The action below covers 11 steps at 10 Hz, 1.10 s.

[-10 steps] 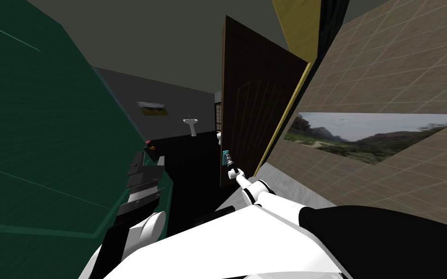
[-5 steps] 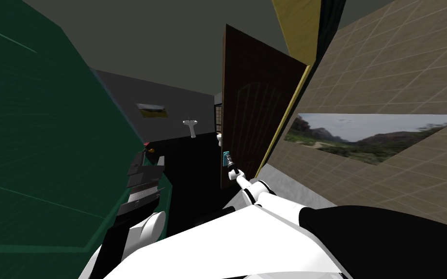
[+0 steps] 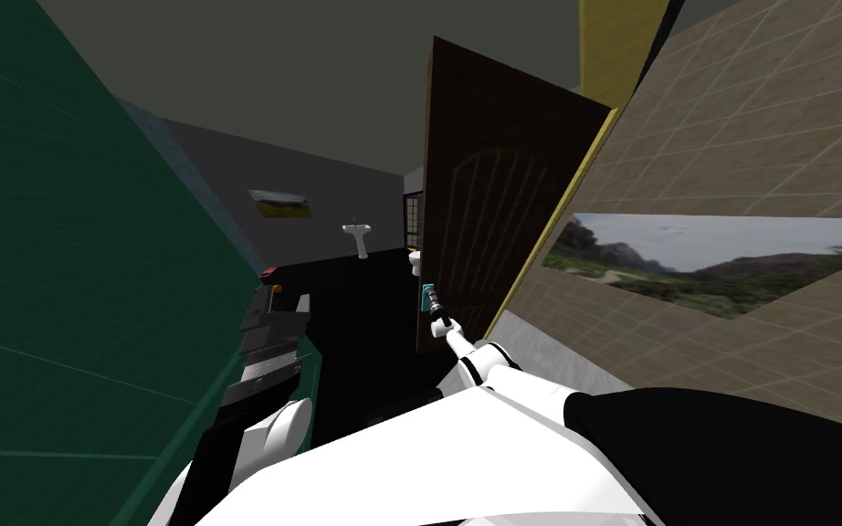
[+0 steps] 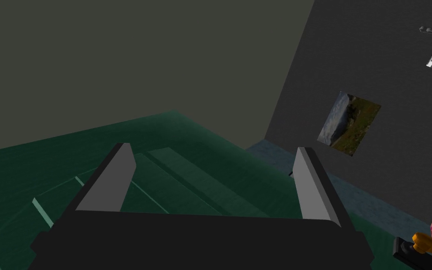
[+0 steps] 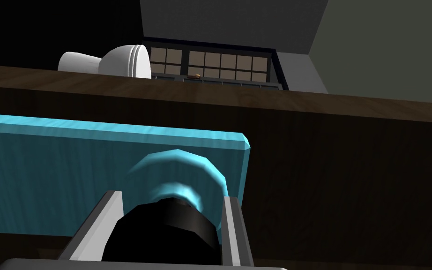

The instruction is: Push the door open

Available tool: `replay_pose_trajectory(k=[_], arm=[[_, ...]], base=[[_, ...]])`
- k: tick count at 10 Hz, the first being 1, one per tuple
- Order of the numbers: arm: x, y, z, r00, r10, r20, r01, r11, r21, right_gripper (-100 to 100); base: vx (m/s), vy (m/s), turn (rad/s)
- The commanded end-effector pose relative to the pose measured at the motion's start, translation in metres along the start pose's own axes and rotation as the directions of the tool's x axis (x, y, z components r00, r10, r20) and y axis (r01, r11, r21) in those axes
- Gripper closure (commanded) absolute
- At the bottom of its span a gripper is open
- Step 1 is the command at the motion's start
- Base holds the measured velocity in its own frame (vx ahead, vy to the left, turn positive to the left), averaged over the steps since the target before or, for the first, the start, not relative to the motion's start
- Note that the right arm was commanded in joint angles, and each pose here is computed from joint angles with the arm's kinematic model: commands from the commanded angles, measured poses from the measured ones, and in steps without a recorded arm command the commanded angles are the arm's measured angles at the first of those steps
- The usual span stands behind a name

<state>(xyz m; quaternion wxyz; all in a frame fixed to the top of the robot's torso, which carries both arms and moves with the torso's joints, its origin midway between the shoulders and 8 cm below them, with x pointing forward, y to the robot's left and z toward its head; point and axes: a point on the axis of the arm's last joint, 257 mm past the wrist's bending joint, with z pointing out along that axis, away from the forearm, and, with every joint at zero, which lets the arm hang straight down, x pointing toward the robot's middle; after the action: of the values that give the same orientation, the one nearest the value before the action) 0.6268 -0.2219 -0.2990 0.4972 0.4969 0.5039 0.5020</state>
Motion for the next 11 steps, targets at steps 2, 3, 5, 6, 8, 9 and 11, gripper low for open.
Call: replay_pose_trajectory(k=[2, 3, 5, 6, 8, 9, 11], arm=[[-0.011, 0.000, 0.0020, 1.000, -0.004, 0.012, 0.004, 1.000, -0.004, 100], [-0.024, 0.000, 0.0018, 0.999, -0.003, 0.037, 0.003, 1.000, -0.003, 100], [-0.031, 0.000, 0.0015, 0.999, -0.003, 0.051, 0.003, 1.000, -0.003, 100], [-0.038, 0.000, 0.0012, 0.998, -0.003, 0.065, 0.003, 1.000, -0.003, 100], [-0.049, 0.001, 0.0005, 0.996, -0.003, 0.087, 0.003, 1.000, -0.002, 100], [-0.057, 0.001, 0.0000, 0.995, -0.002, 0.102, 0.003, 1.000, -0.002, 100], [-0.057, 0.001, 0.0000, 0.995, -0.002, 0.102, 0.003, 1.000, -0.002, 100]], base=[[0.048, 0.034, -0.014], [0.120, 0.067, -0.075], [0.127, 0.079, -0.046], [0.195, 0.077, -0.082], [0.172, 0.100, -0.056], [0.169, 0.122, -0.074], [0.092, 0.044, -0.034]])
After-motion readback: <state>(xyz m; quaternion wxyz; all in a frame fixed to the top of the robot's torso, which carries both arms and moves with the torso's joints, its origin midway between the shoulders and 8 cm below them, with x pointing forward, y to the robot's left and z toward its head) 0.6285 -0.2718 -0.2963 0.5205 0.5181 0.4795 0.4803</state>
